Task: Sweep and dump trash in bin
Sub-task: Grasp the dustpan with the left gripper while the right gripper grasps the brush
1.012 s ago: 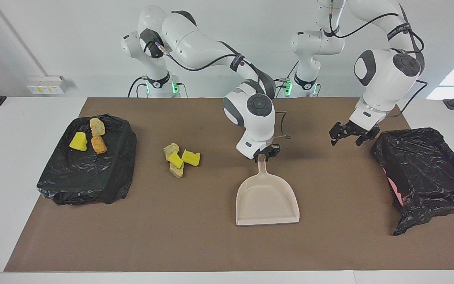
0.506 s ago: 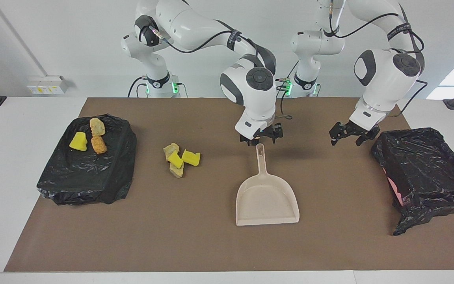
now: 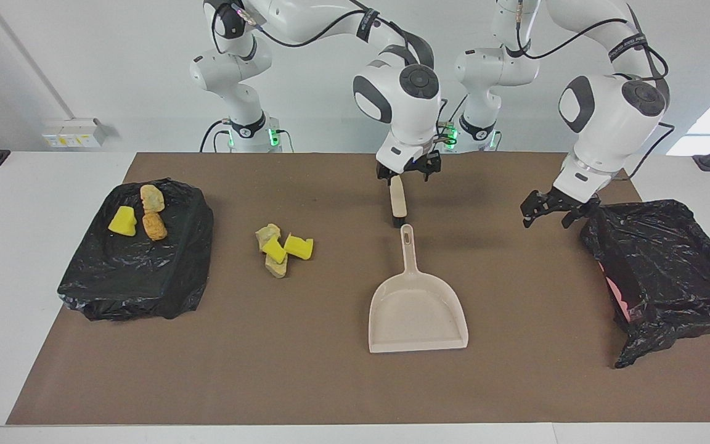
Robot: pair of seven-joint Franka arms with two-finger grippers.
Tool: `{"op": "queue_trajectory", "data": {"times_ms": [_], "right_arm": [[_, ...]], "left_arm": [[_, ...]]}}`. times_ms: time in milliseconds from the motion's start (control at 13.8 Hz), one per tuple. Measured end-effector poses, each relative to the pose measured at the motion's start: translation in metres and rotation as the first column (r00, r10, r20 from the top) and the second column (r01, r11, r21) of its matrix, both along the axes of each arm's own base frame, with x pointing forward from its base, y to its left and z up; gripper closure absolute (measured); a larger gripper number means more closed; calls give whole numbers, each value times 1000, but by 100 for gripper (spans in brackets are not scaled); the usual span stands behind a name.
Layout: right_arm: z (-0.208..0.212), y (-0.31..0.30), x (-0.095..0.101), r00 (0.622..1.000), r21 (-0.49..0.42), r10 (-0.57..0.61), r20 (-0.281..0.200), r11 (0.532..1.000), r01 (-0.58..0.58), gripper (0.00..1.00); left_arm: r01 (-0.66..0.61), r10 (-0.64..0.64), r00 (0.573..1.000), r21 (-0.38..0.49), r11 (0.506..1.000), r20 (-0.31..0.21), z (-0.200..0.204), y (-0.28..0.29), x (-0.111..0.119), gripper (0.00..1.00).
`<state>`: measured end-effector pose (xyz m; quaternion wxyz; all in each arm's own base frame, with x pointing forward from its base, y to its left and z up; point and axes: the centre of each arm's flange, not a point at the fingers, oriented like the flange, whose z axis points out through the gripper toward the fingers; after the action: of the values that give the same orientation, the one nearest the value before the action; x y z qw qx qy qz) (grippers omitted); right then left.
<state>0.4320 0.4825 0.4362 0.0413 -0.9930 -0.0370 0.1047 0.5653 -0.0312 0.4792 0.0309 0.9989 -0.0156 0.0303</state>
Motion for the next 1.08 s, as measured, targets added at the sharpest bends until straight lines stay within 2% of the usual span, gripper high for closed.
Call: {"op": "queue_trajectory", "data": {"times_ms": [289, 434, 578, 650, 795, 1084], "right_arm": [[-44, -11, -73, 999, 53, -25, -27, 998, 27, 0], [-67, -23, -107, 1000, 46, -21, -22, 999, 22, 0], [-84, -26, -131, 1000, 48, -14, -12, 999, 14, 0], [-89, -24, -140, 1000, 44, -14, -12, 999, 14, 0], [-92, -22, -145, 1000, 39, -13, -13, 999, 13, 0], [-93, -20, -147, 1000, 53, -14, 1, 998, 14, 0]], "left_arm": [[39, -39, 999, -10, 999, -6, 2, -21, 1, 0], [69, -70, 997, -51, 996, -27, 1, -51, 16, 0], [110, -113, 993, -72, 991, -43, -13, -87, 38, 0], [134, -139, 988, -75, 988, -61, -28, -109, 45, 0], [175, -182, 979, -76, 982, -91, -53, -156, 46, 0], [217, -223, 970, -59, 974, -103, -64, -253, 17, 0]]}}
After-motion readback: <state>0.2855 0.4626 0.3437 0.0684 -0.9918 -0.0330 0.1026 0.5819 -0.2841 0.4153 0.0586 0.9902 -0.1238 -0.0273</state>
